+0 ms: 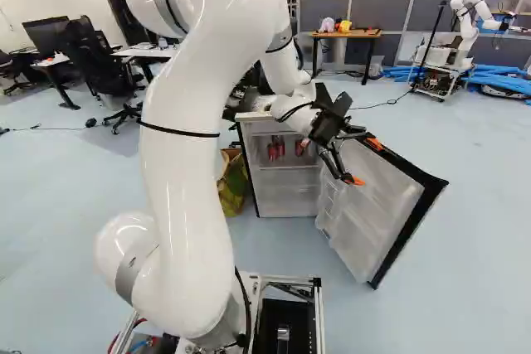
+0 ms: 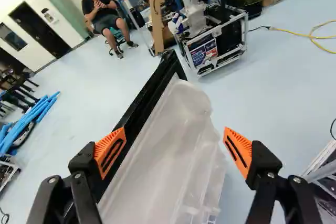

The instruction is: Grab a drink from the fridge

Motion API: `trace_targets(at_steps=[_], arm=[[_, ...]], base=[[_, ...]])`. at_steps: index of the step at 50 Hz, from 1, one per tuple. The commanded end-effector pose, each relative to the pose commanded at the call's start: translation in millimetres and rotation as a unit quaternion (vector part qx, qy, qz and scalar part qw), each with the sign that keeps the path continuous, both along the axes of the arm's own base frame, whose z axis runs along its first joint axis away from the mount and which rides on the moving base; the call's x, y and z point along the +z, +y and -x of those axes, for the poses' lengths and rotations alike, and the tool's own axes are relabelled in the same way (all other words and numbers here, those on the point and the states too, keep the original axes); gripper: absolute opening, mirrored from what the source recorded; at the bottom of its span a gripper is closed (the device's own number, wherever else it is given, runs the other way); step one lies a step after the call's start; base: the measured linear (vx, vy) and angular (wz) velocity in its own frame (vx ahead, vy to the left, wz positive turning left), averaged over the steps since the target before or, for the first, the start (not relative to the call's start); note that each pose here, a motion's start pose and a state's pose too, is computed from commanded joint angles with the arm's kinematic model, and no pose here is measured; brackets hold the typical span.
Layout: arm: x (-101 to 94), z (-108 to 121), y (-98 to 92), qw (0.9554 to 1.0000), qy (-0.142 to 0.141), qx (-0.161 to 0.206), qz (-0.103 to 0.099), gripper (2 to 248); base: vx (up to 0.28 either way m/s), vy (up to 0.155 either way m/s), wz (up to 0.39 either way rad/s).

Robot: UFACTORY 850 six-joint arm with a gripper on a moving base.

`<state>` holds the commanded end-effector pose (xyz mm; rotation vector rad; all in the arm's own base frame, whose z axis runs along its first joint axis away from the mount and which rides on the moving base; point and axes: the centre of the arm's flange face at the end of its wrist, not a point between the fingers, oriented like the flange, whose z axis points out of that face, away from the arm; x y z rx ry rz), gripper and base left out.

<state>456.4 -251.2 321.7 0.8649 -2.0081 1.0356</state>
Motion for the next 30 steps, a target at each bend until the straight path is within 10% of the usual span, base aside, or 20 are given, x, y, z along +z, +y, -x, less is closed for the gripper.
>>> trace_targets(at_steps=[15, 30], arm=[[4.0, 15, 21.5, 0.9956, 0.027, 0.088, 0.018, 247], [9.1, 32, 44.8, 0.9818, 0.053, 0.179, 0.038, 247]], base=[[0.000, 0.000, 0.000], [0.000, 0.000, 0.000]])
